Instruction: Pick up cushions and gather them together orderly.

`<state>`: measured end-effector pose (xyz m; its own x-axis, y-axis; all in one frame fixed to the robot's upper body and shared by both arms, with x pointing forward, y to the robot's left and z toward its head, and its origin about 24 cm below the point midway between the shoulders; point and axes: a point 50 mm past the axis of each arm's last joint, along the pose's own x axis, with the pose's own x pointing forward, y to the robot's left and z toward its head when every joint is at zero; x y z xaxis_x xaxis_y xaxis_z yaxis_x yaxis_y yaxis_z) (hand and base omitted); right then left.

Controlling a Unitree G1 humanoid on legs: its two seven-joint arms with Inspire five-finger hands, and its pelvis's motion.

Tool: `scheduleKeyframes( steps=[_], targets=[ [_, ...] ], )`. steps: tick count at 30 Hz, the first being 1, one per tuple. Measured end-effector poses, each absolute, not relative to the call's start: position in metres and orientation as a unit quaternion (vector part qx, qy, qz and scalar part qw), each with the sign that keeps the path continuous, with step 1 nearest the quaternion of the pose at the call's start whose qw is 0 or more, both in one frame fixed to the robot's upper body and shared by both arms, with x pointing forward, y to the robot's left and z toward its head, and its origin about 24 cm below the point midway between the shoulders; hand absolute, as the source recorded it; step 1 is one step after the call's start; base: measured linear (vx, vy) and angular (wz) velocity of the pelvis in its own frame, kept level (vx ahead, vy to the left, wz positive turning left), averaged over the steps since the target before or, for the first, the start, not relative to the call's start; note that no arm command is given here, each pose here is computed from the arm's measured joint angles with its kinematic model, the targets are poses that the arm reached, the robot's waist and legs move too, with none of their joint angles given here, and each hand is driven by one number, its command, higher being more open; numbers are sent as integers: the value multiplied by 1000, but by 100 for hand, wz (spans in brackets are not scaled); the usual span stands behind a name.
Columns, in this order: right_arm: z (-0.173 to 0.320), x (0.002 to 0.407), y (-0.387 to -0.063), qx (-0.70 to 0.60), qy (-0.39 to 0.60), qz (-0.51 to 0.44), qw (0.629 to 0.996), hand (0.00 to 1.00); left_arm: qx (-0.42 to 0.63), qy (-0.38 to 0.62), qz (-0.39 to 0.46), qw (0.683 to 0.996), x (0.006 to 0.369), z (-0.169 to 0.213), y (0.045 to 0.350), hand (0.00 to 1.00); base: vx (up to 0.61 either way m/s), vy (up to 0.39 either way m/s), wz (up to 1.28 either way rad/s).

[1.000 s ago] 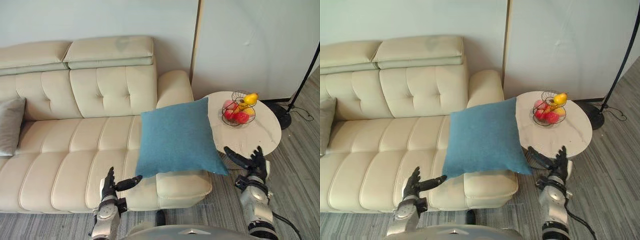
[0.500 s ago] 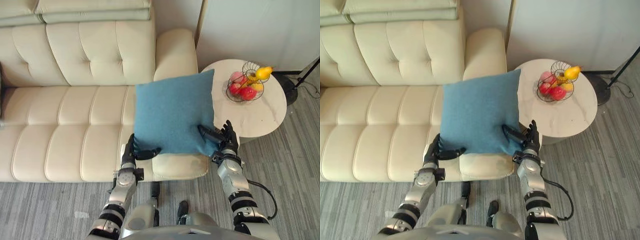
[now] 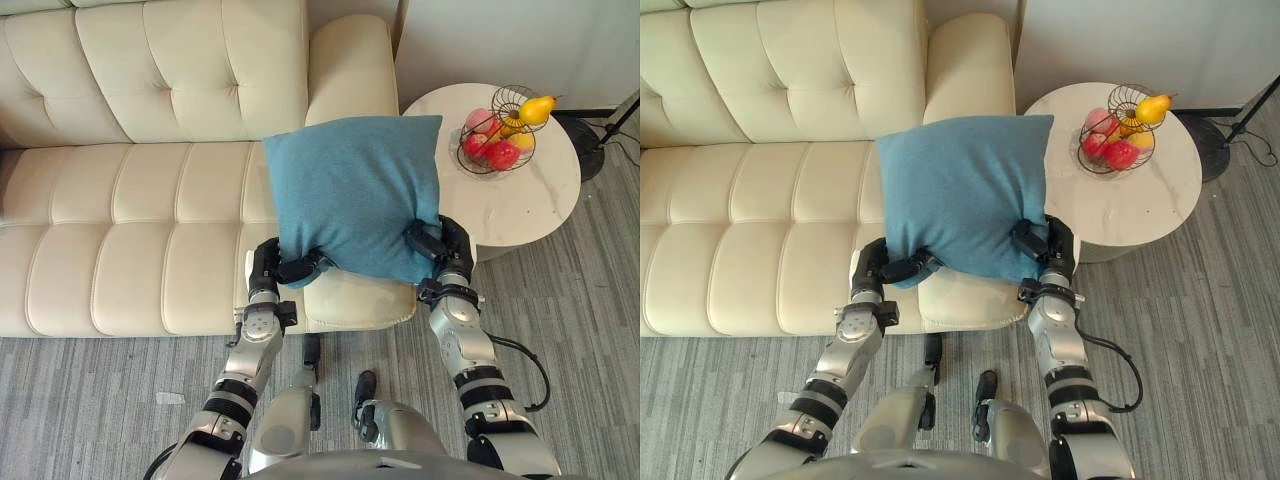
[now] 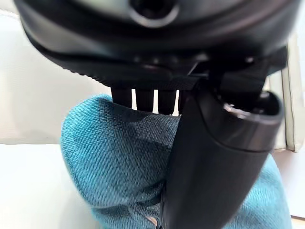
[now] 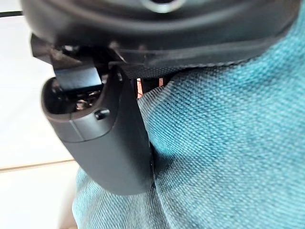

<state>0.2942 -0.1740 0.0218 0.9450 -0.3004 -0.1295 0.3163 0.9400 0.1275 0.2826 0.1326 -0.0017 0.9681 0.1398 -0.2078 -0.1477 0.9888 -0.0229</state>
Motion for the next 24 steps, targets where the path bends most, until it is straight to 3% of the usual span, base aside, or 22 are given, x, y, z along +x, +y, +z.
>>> scheduleKeyframes(
  steps=[14,24],
  targets=[
    [-18,222,-188,21,115,-163,980,0,-37,154,13,987,222,-30,129,0,1,-10,-11],
    [-7,191,-187,0,97,-165,982,0,-85,158,20,984,198,-27,124,0,-115,-66,70]
  ],
)
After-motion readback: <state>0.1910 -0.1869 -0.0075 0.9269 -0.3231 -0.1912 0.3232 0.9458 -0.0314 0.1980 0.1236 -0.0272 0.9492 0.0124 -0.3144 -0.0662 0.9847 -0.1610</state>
